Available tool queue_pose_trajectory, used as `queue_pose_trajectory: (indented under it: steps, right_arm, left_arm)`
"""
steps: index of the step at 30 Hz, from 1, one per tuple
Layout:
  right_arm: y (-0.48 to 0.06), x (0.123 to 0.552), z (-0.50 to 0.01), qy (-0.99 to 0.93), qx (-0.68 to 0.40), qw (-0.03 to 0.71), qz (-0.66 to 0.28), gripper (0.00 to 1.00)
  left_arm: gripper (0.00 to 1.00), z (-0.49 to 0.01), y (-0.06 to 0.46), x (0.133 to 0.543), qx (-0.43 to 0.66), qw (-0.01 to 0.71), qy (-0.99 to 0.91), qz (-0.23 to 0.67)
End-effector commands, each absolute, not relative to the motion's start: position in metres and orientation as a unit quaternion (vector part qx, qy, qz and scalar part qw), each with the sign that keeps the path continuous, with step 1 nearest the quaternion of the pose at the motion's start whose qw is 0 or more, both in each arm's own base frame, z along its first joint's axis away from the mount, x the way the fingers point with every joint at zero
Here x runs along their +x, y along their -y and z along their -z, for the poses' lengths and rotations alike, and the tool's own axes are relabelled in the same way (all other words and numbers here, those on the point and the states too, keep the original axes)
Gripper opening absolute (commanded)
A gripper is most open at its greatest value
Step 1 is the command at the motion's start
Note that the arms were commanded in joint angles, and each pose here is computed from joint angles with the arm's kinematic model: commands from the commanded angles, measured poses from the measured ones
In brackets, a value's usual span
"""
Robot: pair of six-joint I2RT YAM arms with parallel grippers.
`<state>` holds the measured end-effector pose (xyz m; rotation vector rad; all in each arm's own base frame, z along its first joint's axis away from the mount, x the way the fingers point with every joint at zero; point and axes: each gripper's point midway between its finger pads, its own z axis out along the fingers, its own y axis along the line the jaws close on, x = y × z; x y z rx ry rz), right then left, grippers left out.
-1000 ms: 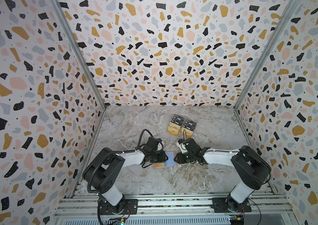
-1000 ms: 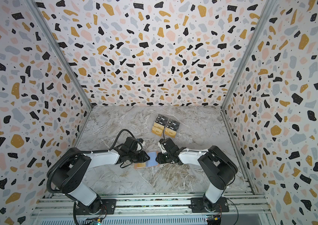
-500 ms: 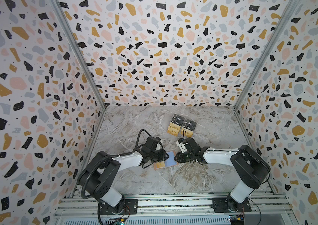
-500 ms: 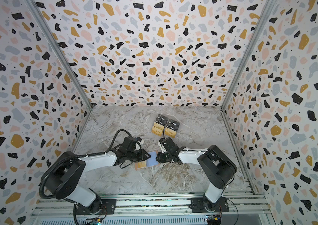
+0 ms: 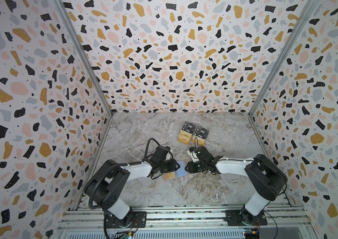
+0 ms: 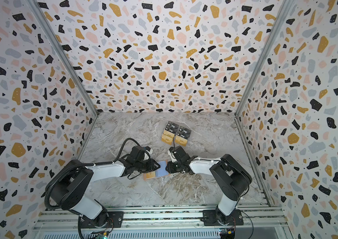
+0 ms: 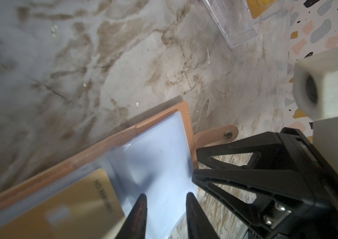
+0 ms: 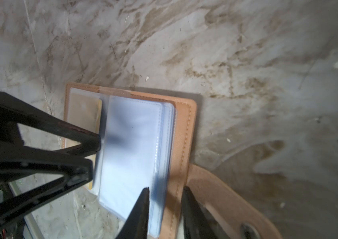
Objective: Insert credit cards into a card holder
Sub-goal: Flip over the card slot on the card holder.
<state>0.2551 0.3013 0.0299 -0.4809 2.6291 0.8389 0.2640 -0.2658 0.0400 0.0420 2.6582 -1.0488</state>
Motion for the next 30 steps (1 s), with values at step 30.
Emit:
queue_pose_trajectory:
  steps: [30]
  right_arm:
    - [-0.296,0.245,-0.023,-0.931,-0.175,0.156,-0.279,0.29]
  left_arm:
    - [0.3,-0.039,0.282,0.261,-0.005,0.127,-0.889,0.439]
